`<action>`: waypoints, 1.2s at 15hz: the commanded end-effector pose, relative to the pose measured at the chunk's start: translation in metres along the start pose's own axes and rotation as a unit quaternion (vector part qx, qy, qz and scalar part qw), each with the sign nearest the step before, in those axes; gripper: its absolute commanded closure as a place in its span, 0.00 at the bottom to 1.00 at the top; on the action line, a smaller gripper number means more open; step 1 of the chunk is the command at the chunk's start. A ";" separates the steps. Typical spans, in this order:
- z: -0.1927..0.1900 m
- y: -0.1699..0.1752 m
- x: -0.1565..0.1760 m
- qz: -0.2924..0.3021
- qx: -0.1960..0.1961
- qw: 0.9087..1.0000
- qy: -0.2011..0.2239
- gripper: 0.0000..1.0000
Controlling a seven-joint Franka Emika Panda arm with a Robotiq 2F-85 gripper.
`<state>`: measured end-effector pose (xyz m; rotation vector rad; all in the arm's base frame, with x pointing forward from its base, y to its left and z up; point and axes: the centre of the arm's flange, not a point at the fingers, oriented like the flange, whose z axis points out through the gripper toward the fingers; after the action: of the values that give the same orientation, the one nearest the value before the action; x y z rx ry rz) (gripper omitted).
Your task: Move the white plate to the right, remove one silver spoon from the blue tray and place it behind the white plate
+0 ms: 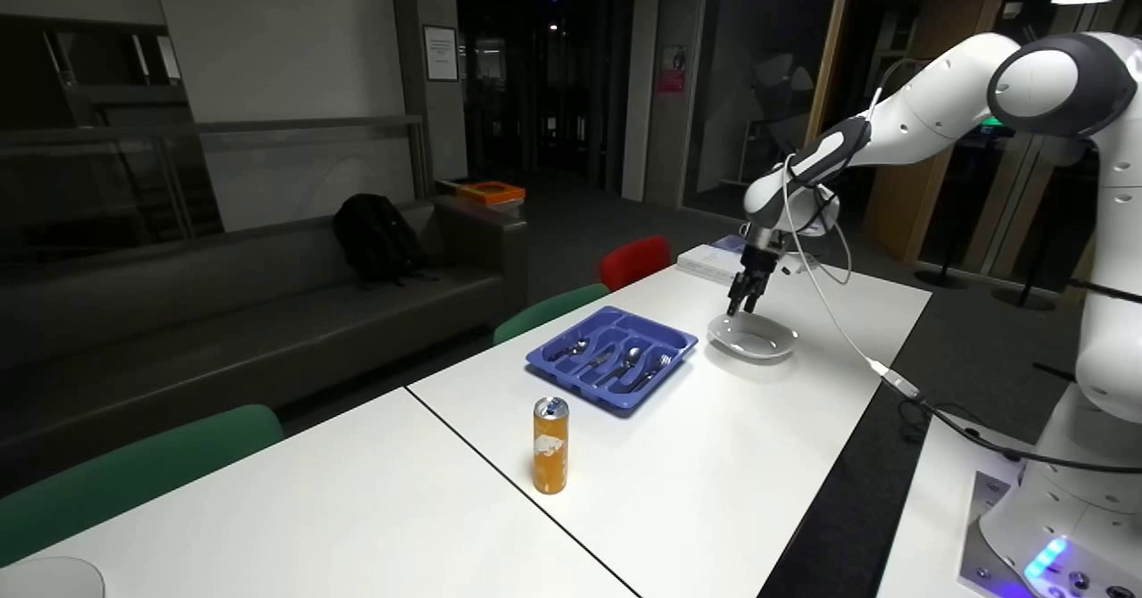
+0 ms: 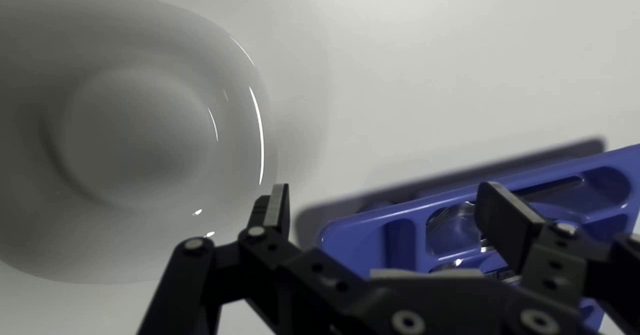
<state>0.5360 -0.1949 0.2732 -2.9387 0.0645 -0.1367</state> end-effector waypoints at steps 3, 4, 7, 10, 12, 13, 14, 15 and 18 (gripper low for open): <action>0.001 0.003 -0.001 0.003 0.000 1.000 -0.001 0.00; 0.001 0.004 -0.001 0.004 0.000 1.000 -0.001 0.00; 0.006 -0.003 0.003 0.011 0.018 1.000 0.008 0.00; 0.031 -0.047 0.026 0.026 0.051 0.998 0.042 0.00; 0.050 -0.082 0.043 0.004 0.045 0.998 0.036 0.00; 0.058 -0.099 0.051 -0.010 0.041 0.999 0.030 0.00; 0.066 -0.115 0.058 -0.020 0.036 0.999 0.026 0.00; 0.072 -0.131 0.063 -0.033 0.029 0.999 0.021 0.00; 0.082 -0.166 0.079 -0.070 -0.010 0.998 0.000 0.00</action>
<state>0.6027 -0.0396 0.2294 -2.8935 -0.0808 -0.1650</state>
